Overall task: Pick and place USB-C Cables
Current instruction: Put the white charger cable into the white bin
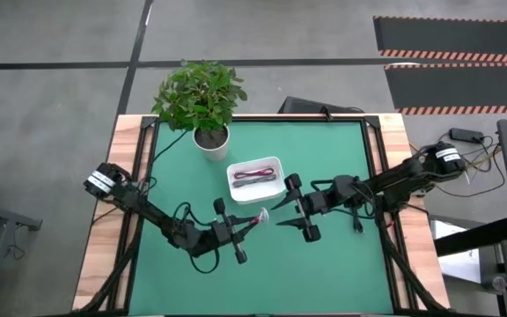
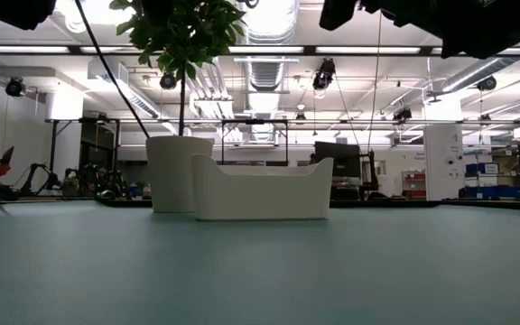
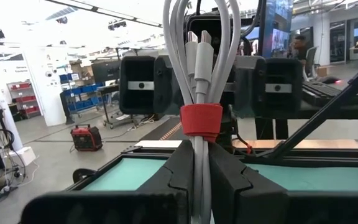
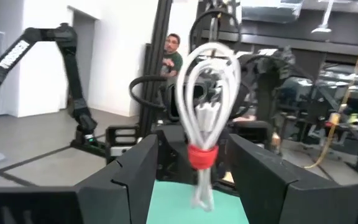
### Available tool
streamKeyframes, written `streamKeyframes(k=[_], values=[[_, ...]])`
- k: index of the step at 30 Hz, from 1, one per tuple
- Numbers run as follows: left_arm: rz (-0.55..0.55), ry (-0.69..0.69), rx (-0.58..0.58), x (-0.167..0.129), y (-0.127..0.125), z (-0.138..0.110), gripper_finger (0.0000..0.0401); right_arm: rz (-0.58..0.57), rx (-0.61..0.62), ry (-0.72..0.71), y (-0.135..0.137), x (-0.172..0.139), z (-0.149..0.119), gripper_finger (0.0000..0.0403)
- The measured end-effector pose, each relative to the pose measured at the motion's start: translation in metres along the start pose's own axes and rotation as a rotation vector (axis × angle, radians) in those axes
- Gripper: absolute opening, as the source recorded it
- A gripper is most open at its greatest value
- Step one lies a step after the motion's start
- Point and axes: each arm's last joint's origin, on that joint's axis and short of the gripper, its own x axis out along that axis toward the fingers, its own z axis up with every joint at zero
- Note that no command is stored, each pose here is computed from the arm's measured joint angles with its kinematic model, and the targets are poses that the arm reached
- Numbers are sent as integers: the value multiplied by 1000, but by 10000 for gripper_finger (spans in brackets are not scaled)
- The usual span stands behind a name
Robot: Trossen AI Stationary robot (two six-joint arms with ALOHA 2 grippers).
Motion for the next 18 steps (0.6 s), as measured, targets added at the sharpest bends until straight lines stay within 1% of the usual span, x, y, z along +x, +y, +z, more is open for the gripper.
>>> streamKeyframes(k=[8,12,18], values=[[-2,1,-2,0,0,0,11,48,24,20,3,22,-12,182],[1,3,-23,-1,0,-1,11,49,36,12,2,30,-13,183],[1,4,-24,-1,0,-2,11,45,46,5,0,38,-11,175]])
